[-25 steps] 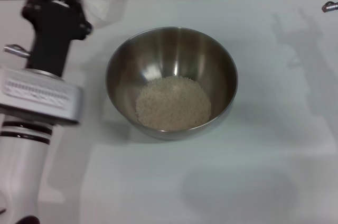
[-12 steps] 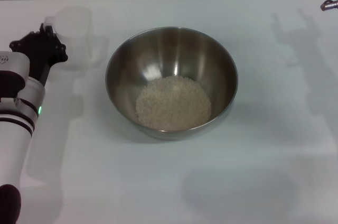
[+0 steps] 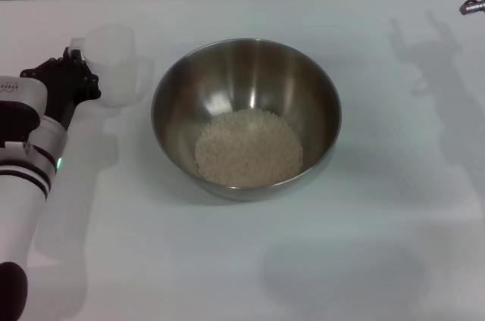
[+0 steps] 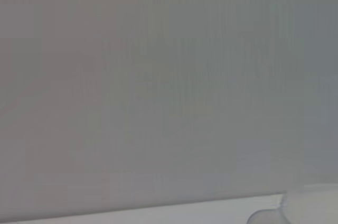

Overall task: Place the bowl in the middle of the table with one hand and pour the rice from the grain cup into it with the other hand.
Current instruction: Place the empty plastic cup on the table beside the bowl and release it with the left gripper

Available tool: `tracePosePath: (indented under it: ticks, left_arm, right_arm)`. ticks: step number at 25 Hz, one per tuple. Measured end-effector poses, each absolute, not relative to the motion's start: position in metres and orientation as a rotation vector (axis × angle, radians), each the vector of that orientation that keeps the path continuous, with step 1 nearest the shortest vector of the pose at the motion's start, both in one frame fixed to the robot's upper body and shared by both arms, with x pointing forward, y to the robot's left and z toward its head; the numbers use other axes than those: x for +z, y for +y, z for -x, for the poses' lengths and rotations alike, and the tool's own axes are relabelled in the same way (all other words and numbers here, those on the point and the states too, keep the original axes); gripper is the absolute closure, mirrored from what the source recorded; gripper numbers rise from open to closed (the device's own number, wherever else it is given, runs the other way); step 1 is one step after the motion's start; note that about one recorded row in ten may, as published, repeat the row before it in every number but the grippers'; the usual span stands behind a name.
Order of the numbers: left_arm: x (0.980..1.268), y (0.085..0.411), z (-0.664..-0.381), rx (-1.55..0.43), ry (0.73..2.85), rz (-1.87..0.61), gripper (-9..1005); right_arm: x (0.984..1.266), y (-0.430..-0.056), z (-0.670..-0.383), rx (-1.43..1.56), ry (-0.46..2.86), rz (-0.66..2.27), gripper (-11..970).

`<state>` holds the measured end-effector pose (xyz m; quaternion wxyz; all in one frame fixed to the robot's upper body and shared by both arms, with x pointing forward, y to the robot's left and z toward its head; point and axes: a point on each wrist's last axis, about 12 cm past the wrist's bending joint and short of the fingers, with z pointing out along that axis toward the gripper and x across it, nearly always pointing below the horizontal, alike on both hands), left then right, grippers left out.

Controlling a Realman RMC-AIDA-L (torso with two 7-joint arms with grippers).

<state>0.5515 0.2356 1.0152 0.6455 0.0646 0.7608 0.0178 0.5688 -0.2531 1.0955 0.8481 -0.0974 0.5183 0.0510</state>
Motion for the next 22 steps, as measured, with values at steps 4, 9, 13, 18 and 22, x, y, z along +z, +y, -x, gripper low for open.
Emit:
tracePosePath:
  ticks: [4, 9, 13, 18, 22]
  left_arm:
    - [1.014, 0.237, -0.551, 0.045, 1.739, -0.148, 977]
    - [1.011, 0.236, -0.551, 0.038, 1.765, -0.156, 977]
    - [1.009, 0.236, -0.549, 0.032, 1.780, -0.157, 978]
    - [1.006, 0.238, -0.544, 0.026, 1.794, -0.149, 817]
    - [1.004, 0.240, -0.539, 0.021, 1.801, -0.131, 670]
  right_arm:
    - [1.096, -0.253, -0.569, 0.107, 1.093, 0.205, 288]
    - [1.095, -0.253, -0.569, 0.106, 1.094, 0.206, 288]
    - [1.095, -0.253, -0.569, 0.106, 1.094, 0.206, 288]
    - [1.095, -0.254, -0.568, 0.104, 1.096, 0.207, 288]
    - [1.094, -0.254, -0.568, 0.102, 1.098, 0.207, 288]
